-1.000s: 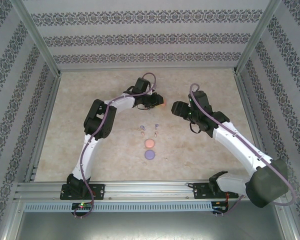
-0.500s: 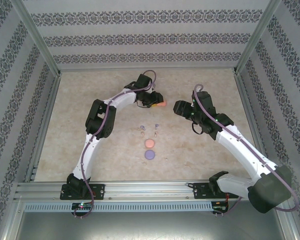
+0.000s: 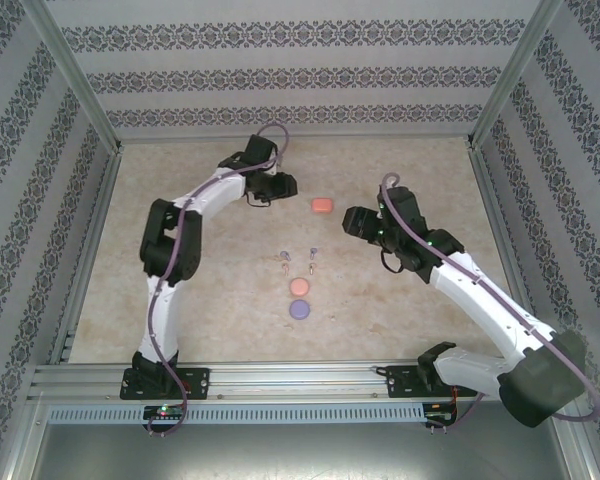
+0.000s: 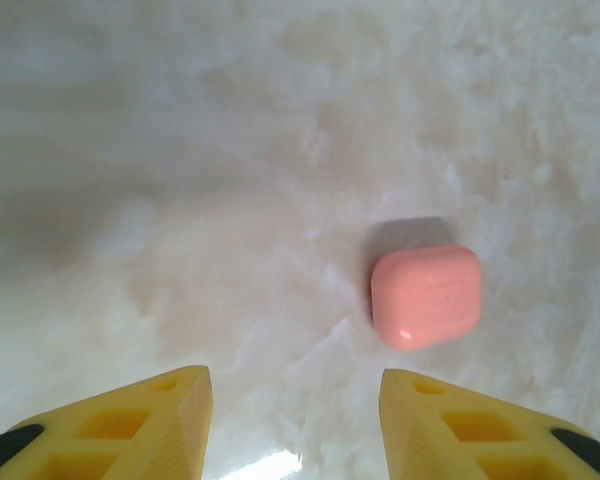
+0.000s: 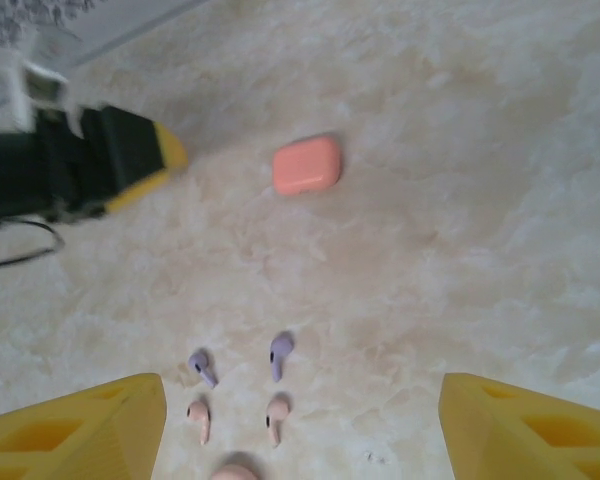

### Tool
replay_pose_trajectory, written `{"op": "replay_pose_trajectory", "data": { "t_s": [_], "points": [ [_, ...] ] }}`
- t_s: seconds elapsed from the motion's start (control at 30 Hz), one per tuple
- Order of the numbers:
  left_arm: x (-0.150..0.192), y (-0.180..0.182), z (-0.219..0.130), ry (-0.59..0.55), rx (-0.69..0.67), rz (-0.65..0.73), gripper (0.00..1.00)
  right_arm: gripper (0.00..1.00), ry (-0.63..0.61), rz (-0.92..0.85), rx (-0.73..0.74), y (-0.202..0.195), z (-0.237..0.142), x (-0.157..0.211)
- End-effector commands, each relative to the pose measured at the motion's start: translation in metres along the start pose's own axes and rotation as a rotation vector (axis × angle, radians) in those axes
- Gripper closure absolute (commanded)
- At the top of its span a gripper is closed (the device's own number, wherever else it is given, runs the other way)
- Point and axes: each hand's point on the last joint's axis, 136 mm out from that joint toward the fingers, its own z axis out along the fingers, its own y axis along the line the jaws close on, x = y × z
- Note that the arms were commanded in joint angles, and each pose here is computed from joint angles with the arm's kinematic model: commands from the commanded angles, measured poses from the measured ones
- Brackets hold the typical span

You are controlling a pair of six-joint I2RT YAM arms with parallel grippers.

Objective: Insert the wireless bluetooth earbuds into the charging case

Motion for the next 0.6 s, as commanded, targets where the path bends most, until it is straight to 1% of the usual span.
{"op": "replay_pose_trajectory", "data": {
  "t_s": [0.0, 0.23, 0.37, 0.43, 0.5, 0.57],
  "points": [
    [-0.023, -0.017, -0.058, -0.164, -0.005, 0.119, 0.52, 0.27, 0.057, -0.074, 0.066, -0.005, 0.014, 0.026],
    [-0.015, -0.019, -0.132, -0.355, -0.016, 0.175, 0.50, 0.27, 0.166, -0.164, 0.117, 0.009, 0.032, 0.076],
    [-0.008, -0.014, -0.169, -0.476, -0.030, 0.179, 0.45, 0.26, 0.216, -0.200, 0.141, 0.017, 0.039, 0.105],
    [-0.004, -0.012, -0.184, -0.519, -0.034, 0.180, 0.43, 0.25, 0.234, -0.219, 0.156, 0.021, 0.039, 0.118],
    [0.000, -0.011, -0.199, -0.559, -0.033, 0.178, 0.36, 0.24, 0.253, -0.236, 0.172, 0.025, 0.039, 0.131],
    [0.002, -0.011, -0.211, -0.590, -0.030, 0.177, 0.35, 0.24, 0.268, -0.245, 0.178, 0.029, 0.037, 0.142]
  ]
}}
